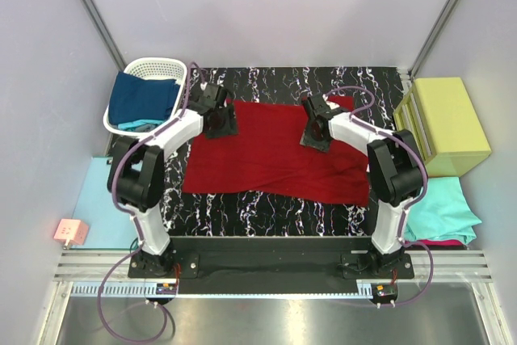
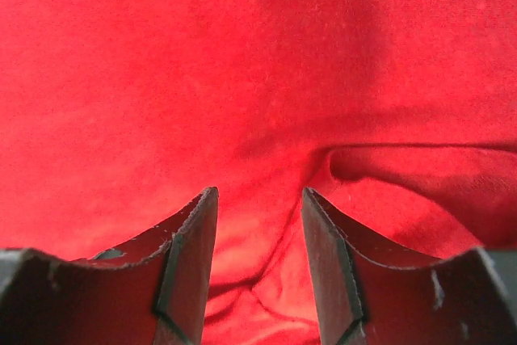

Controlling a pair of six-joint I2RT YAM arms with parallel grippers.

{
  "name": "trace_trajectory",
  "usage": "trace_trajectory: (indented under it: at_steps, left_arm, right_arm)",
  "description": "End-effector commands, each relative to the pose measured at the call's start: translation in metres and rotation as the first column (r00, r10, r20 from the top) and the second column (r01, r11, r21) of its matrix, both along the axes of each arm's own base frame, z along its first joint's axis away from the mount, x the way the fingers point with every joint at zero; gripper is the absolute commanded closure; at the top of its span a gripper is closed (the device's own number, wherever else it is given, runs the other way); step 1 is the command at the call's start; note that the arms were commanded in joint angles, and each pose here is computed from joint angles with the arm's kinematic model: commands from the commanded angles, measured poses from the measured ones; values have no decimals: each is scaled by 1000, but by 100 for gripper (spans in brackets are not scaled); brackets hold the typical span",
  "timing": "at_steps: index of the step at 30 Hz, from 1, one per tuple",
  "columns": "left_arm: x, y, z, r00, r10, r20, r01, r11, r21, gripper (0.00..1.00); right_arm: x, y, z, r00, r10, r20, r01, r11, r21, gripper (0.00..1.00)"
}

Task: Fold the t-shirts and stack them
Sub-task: Fold the flattened tshirt in 1/3 of the way

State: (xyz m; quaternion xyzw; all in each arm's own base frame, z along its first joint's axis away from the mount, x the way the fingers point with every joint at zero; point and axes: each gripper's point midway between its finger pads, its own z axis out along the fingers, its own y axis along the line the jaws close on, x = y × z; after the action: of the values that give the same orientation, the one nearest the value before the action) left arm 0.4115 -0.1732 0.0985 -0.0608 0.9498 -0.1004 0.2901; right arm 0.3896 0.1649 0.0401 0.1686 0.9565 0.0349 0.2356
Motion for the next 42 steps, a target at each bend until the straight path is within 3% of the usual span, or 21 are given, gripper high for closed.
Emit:
trace_trajectory:
  at_steps: [1,11,21,31,42]
  left_arm:
    - [-1,5,-36,998,17,-66,-17,1000,5,37]
    - [-7,1,-58,990,2,-142,-1,1000,4,39]
    - [-72,6,-89,964,6,-266,11,998,60,41]
    - [-145,28,-100,934,16,-358,21,995,99,43]
    - [-176,33,-99,928,10,-373,32,994,106,43]
  right_arm:
    - [18,-2,-3,998,-45,35,45,999,-15,46]
    - [23,-2,-20,998,-47,-28,46,998,-53,46]
    - [-50,-11,-63,977,-60,-204,51,997,-52,48]
    - [-101,-4,-70,964,-31,-266,22,999,-38,48]
    - [-147,-2,-69,955,-18,-297,11,1000,-27,49]
